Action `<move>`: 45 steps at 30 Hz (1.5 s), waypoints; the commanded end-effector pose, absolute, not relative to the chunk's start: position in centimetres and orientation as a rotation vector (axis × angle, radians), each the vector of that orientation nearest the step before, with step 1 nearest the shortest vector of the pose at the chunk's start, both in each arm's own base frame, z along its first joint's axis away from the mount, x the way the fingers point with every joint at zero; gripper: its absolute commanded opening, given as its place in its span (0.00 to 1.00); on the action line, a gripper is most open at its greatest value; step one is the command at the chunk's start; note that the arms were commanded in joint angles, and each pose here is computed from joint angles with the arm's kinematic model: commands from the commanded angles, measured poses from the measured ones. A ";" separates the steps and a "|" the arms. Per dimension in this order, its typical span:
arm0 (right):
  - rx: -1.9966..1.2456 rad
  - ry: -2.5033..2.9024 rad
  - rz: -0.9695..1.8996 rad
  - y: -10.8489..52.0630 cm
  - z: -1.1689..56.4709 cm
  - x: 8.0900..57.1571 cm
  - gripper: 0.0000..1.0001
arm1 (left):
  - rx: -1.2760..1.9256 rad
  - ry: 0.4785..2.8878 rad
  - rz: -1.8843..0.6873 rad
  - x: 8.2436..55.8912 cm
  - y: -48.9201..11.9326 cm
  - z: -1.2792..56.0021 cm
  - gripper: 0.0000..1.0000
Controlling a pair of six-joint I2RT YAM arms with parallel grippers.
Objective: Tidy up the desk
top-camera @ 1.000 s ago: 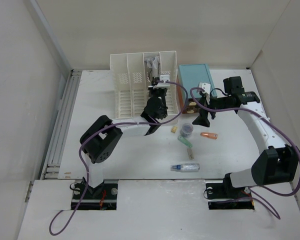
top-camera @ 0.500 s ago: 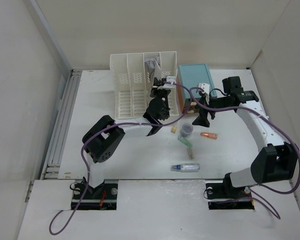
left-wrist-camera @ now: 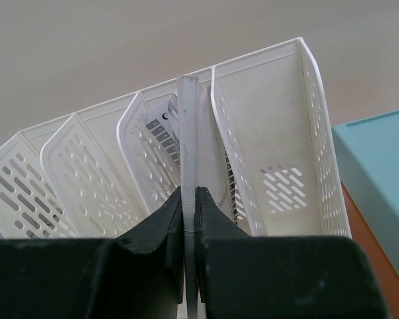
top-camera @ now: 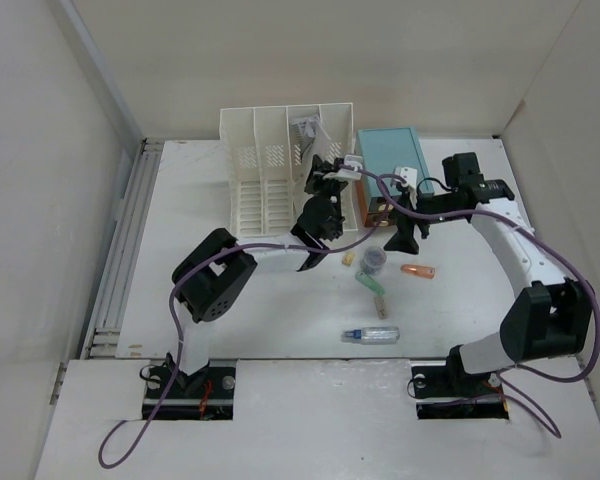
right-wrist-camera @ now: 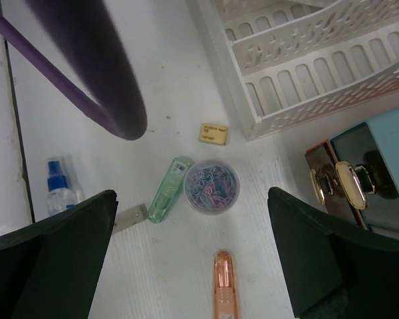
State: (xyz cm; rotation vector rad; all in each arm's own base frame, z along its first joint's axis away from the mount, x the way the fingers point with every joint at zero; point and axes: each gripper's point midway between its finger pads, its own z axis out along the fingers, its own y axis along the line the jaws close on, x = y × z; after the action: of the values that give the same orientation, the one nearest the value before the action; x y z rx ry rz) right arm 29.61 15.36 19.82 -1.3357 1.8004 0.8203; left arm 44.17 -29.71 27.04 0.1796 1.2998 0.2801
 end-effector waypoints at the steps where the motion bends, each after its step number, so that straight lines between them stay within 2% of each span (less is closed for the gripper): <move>1: -1.346 1.741 0.840 15.7 21.3 29.9 1.00 | -0.286 0.910 0.013 40.2 -25.4 37.8 0.00; 12: -1.348 1.750 0.864 15.8 21.0 29.8 1.00 | -0.296 0.844 -0.018 39.3 -25.5 37.4 0.00; 28: -1.359 1.750 0.868 15.8 20.7 29.8 1.00 | -0.411 0.976 -0.133 38.6 -22.9 31.8 0.00; 39: -1.365 1.750 0.869 15.7 20.6 29.7 1.00 | -0.619 0.900 -0.258 37.7 -17.0 34.5 0.00; 45: -1.365 1.750 0.869 15.7 20.6 29.7 1.00 | -0.730 0.910 -0.425 39.2 -15.1 34.7 0.00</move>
State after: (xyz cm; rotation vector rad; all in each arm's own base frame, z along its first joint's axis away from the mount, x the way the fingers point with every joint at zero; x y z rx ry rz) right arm 29.34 15.39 18.85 -1.3585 1.8211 0.8602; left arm 41.61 -19.25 25.39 -0.2942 1.3331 -0.0070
